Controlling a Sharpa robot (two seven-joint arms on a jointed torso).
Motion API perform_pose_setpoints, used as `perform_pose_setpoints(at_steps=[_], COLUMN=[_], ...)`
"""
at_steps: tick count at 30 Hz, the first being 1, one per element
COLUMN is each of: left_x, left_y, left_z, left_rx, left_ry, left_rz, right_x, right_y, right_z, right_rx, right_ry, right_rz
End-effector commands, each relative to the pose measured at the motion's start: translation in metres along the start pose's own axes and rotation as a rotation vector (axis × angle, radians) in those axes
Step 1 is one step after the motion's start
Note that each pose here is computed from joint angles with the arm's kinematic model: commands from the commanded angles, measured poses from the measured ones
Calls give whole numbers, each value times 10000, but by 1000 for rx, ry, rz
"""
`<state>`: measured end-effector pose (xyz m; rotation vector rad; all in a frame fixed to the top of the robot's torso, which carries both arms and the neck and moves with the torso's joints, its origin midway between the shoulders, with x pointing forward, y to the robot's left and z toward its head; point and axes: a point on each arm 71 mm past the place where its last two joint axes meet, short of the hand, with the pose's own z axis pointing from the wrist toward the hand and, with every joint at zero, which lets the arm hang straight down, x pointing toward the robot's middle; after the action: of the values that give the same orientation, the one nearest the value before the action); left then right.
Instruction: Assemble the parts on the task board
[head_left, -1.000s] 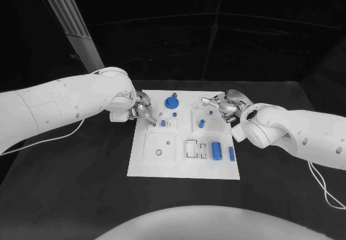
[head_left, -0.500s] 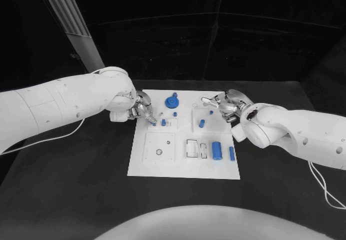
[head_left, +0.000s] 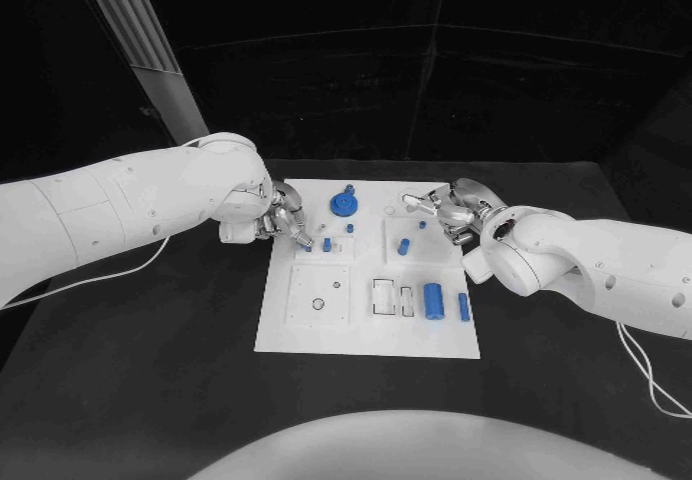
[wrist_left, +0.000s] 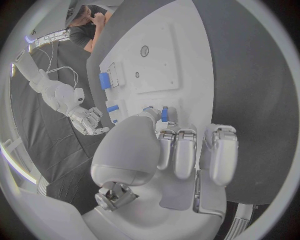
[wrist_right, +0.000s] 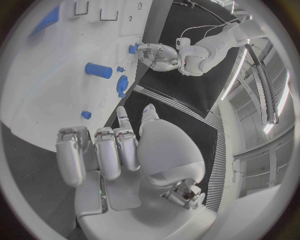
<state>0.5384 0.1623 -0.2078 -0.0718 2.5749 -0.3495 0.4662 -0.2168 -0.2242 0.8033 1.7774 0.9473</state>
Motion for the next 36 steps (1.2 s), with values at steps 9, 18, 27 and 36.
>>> perform_pose_setpoints(at_steps=[9,18,27,36], left_x=[64,72,76,85], left_y=[-16,-19,-12,-21], left_z=[27,31,34,49], left_rx=[3,0,-11,-24], left_ry=[36,43,49,59], left_rz=[23,27,30,38], right_x=[4,4,7,10], right_y=[15,14,15,15], right_z=[0,1,1,0], right_rx=[-7,-5,-5,-4], right_ry=[5,5,7,8], right_rz=[-3,-3,-3,-3])
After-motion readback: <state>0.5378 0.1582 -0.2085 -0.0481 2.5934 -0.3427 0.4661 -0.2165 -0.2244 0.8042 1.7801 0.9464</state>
